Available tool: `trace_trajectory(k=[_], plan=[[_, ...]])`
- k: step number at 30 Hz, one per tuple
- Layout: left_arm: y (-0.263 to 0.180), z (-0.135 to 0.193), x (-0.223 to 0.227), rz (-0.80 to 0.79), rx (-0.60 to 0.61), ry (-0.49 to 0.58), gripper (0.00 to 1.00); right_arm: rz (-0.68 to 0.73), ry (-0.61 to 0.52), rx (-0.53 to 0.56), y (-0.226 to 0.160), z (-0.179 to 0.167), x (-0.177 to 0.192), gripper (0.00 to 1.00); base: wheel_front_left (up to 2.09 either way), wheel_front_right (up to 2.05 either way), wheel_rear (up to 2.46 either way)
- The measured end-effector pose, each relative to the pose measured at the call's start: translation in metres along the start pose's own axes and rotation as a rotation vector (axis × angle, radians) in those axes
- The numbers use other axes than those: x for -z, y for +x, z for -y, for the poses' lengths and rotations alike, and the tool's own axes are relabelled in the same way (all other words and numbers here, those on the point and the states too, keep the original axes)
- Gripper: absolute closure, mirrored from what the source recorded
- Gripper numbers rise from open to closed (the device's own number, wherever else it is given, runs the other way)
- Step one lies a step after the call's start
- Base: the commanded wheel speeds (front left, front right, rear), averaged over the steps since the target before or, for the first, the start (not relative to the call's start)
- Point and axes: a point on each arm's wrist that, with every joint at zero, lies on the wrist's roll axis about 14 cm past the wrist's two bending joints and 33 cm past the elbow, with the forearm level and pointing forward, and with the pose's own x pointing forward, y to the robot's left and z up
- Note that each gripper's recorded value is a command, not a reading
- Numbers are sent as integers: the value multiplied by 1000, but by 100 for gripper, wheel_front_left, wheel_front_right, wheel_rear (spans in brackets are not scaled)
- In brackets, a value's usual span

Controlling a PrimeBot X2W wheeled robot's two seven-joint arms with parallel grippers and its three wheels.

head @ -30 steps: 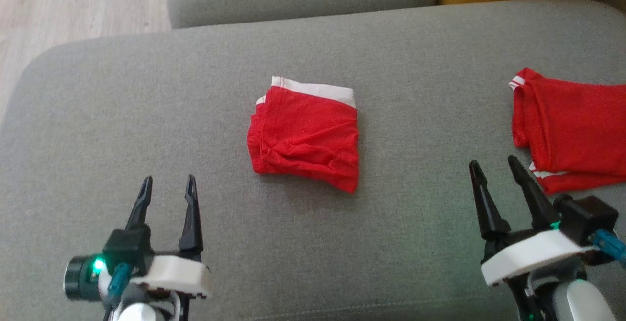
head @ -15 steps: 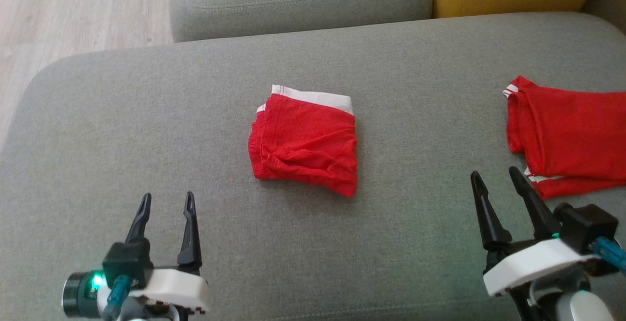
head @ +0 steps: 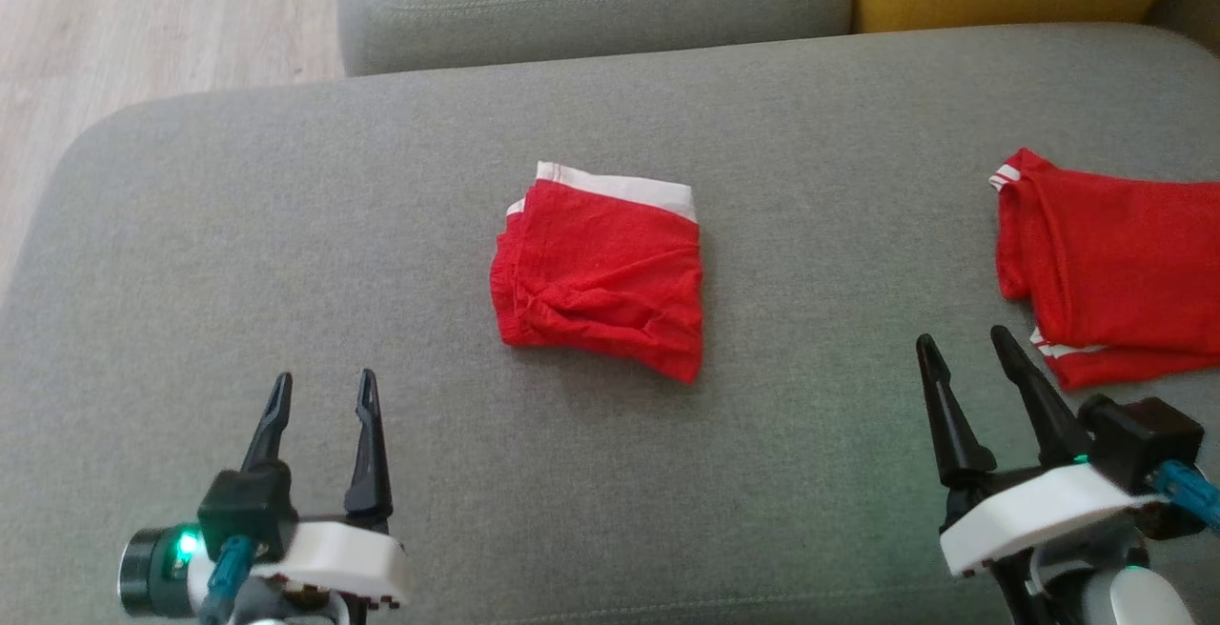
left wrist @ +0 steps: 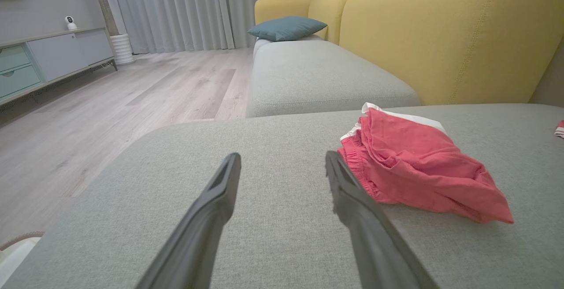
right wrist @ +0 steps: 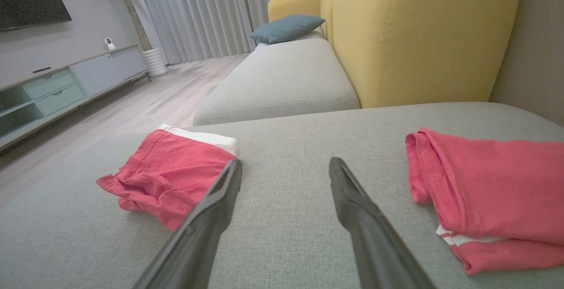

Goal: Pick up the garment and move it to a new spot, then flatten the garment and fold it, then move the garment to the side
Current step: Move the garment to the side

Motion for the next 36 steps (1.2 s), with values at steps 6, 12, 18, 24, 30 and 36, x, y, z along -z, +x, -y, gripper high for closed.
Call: trace_trajectory(k=[6,12,18,24,30,36], plan=[[2,-4,2,-2,-10,-5,0,-48,4,-25,10,-7,11,0,0,0,0],[19,-4,-7,38,-7,-8,0,-98,5,-125,52,-35,16,0,0,0,0],[29,-14,-8,56,-36,3,0,-218,1,-234,95,-69,44,0,0,0,0],[29,-26,1,34,-86,1,0,-457,-3,-280,119,-87,106,0,0,0,0],[24,-34,11,2,-113,8,0,-613,-7,-281,121,-89,138,0,0,0,0],[28,-31,10,8,-103,7,0,-631,4,-322,118,-102,139,100,0,0,0]])
